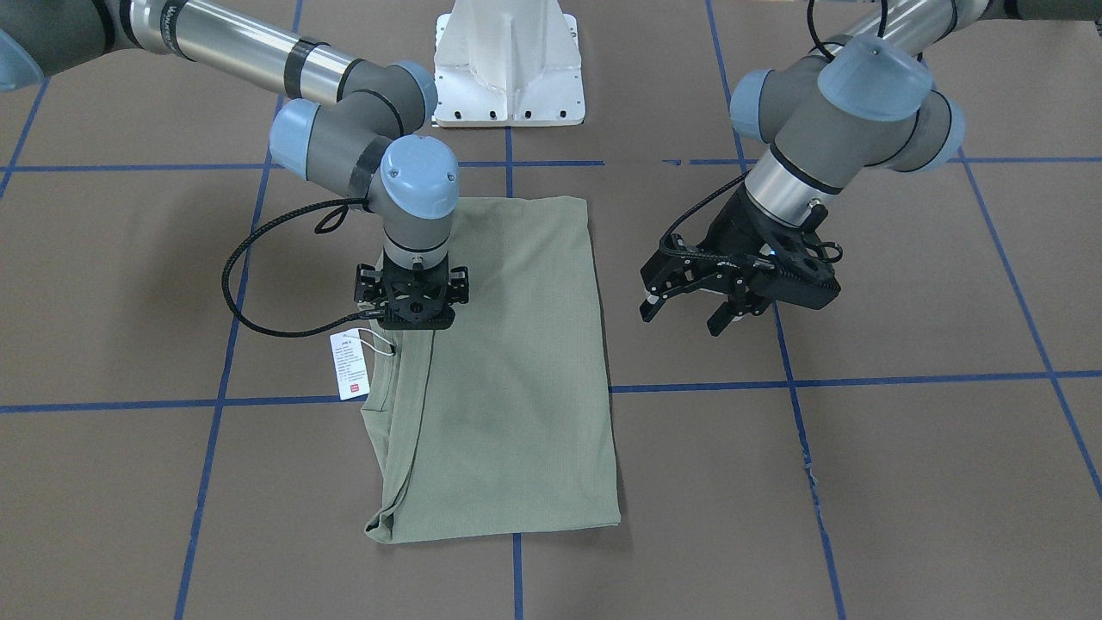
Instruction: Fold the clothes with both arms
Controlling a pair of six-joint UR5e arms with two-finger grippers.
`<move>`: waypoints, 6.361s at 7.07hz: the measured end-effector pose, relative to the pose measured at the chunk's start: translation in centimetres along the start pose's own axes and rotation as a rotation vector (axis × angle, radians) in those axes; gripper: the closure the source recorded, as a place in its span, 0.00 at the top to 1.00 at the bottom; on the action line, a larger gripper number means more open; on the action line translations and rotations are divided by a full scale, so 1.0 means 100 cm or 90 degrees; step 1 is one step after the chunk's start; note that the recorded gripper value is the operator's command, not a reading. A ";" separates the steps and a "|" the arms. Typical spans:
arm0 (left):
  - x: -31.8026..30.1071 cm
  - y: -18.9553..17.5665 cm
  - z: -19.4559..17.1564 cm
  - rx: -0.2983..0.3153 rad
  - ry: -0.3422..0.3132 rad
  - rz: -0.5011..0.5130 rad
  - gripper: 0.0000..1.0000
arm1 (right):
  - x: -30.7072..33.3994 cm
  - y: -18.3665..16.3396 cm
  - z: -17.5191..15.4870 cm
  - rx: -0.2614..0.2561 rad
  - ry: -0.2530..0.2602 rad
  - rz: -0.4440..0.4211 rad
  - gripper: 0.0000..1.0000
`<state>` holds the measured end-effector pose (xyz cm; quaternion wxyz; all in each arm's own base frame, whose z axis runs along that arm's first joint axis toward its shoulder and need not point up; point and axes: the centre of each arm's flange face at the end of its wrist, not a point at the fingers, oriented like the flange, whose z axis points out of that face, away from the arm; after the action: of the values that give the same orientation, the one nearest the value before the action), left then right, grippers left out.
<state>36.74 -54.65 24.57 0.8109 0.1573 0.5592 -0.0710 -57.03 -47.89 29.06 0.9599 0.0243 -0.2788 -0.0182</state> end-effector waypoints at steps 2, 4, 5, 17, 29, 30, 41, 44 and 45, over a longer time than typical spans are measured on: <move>0.001 0.000 0.000 0.000 0.001 0.000 1.00 | 0.005 0.000 0.004 -0.001 0.004 -0.003 1.00; 0.002 0.000 0.000 0.000 0.002 0.001 1.00 | 0.014 -0.003 0.006 -0.003 0.006 -0.006 1.00; 0.002 0.000 0.000 0.000 0.002 0.000 1.00 | 0.021 -0.003 0.007 -0.004 0.007 -0.007 1.00; 0.012 0.006 0.003 -0.005 0.008 0.001 1.00 | 0.119 -0.016 0.005 -0.001 0.021 -0.051 1.00; 0.008 0.011 0.002 -0.011 0.005 0.004 1.00 | 0.000 0.109 -0.025 -0.037 -0.043 -0.038 1.00; 0.008 0.012 0.002 -0.011 0.005 0.004 1.00 | 0.003 0.120 -0.029 -0.047 -0.031 -0.041 1.00; 0.017 0.026 0.011 -0.026 0.014 0.007 1.00 | 0.100 0.149 -0.004 -0.068 0.029 -0.033 1.00; 0.024 0.046 0.024 -0.048 0.013 -0.018 1.00 | 0.103 0.156 -0.030 -0.051 -0.004 -0.036 1.00; 0.031 0.074 0.039 -0.072 0.009 -0.068 1.00 | 0.099 0.157 -0.049 -0.036 -0.034 -0.038 1.00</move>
<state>43.51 -48.78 24.24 0.8094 0.0820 0.5758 -0.0814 -45.73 -32.54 31.15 0.9515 0.0053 -0.3026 -0.0556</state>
